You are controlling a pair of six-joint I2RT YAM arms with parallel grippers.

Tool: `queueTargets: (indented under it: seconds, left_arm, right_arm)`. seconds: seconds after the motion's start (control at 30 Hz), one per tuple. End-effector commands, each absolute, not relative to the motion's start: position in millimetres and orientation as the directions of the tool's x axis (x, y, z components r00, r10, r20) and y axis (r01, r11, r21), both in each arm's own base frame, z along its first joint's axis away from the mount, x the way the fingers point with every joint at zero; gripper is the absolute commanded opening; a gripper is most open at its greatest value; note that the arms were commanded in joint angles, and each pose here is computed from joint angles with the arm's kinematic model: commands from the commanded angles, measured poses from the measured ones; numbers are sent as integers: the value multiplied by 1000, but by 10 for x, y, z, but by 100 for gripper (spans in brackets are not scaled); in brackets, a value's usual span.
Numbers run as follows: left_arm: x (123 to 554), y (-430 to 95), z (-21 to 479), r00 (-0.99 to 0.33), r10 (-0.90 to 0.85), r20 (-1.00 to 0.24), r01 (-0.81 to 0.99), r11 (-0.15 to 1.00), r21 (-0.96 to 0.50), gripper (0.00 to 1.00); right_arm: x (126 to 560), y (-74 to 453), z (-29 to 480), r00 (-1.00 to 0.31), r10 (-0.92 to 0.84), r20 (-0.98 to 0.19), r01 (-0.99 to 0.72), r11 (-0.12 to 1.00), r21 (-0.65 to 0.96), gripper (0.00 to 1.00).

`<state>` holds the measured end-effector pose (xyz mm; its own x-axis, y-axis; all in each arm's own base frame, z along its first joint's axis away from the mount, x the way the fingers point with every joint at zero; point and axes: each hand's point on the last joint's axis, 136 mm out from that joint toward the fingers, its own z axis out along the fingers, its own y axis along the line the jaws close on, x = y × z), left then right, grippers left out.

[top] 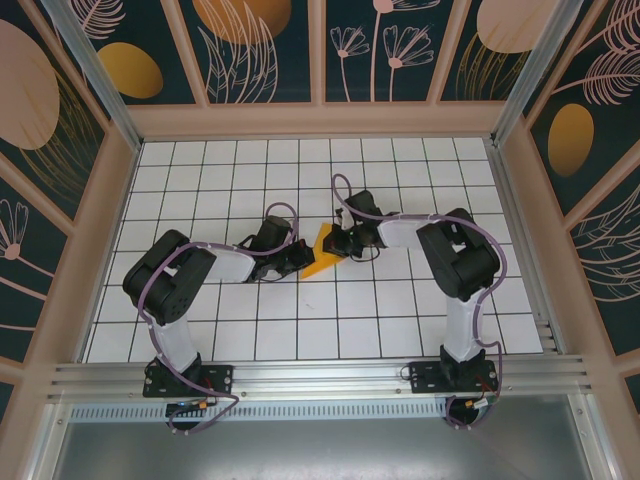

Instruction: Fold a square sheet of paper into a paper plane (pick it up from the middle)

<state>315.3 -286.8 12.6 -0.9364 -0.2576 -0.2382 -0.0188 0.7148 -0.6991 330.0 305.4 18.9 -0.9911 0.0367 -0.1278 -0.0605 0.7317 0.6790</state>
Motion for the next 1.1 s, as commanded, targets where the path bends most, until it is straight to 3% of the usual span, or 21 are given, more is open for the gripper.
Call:
queueTargets:
  seconds: [0.0, 0.9, 1.07]
  left_arm:
    - [2745, -2443, -545, -969, -223, -112, -138, 852, -505, 0]
    - [2686, -2427, -561, -979, -175, -108, -101, 866, -489, 0]
    - [2701, -2446, -546, -978, -177, -109, -101, 862, -496, 0]
  right_arm:
    - [3453, 2912, 77, -988, 54, -148, -58, 750, 659, 2]
    - [4263, 2262, 16, -940, 270, -211, 100, 806, 584, 2]
    - [4420, 2100, 152, -914, 305, -268, 116, 828, 549, 2]
